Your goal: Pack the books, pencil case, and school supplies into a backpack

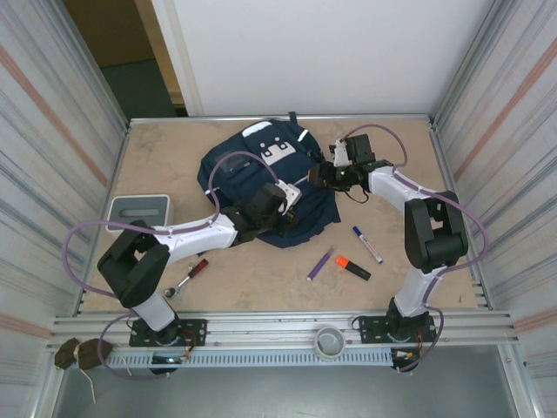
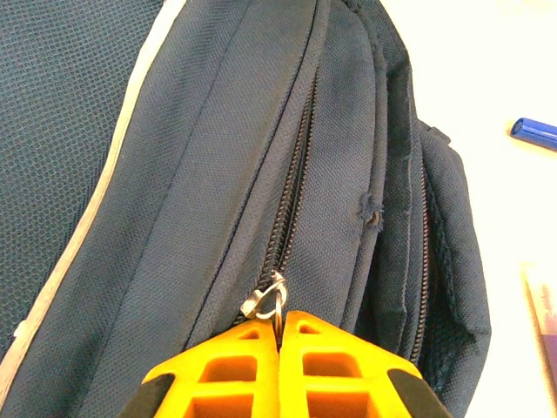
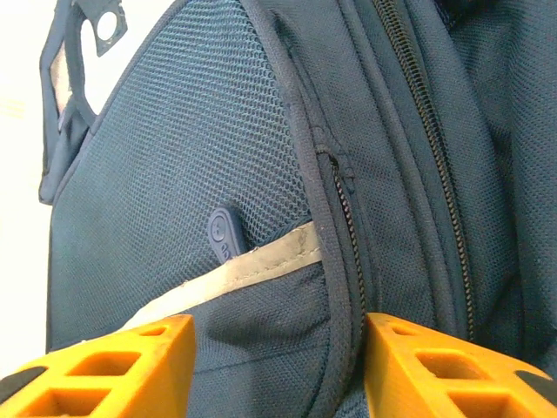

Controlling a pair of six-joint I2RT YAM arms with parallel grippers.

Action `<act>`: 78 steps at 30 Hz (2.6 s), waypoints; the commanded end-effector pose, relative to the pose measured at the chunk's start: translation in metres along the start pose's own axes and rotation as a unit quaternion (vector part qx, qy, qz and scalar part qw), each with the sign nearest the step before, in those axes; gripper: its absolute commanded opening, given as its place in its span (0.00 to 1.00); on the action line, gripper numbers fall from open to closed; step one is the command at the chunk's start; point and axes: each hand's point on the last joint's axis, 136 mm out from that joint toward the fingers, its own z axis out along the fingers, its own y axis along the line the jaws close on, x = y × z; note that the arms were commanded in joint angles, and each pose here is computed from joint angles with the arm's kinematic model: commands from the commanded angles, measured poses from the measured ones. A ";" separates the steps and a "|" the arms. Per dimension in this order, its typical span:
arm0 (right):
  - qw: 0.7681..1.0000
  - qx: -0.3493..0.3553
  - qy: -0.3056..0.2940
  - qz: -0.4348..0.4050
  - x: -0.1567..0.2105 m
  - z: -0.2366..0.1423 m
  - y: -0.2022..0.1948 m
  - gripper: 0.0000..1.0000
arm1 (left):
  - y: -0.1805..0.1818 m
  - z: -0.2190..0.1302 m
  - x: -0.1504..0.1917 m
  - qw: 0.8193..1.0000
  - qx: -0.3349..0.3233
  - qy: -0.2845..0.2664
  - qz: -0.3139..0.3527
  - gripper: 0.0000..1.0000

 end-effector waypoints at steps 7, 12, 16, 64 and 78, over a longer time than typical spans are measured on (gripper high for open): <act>1.000 -0.007 -0.012 0.002 -0.006 -0.002 0.002 0.05 | 0.024 -0.016 0.016 0.999 -0.052 0.003 0.003 0.00; 1.000 0.008 -0.016 -0.005 -0.008 -0.012 -0.006 0.00 | 0.052 -0.034 0.039 0.997 -0.078 0.011 -0.026 0.00; 1.000 0.014 -0.017 -0.007 -0.010 -0.018 -0.011 0.00 | 0.073 -0.049 0.057 0.994 -0.097 0.011 -0.054 0.00; 0.995 -0.093 0.000 -0.026 -0.025 -0.035 0.040 0.07 | 0.041 0.014 -0.044 0.970 -0.085 -0.011 0.227 0.80; 0.997 -0.064 0.007 -0.033 -0.022 -0.030 0.027 0.10 | 0.054 0.003 -0.052 0.987 0.005 -0.024 0.162 0.48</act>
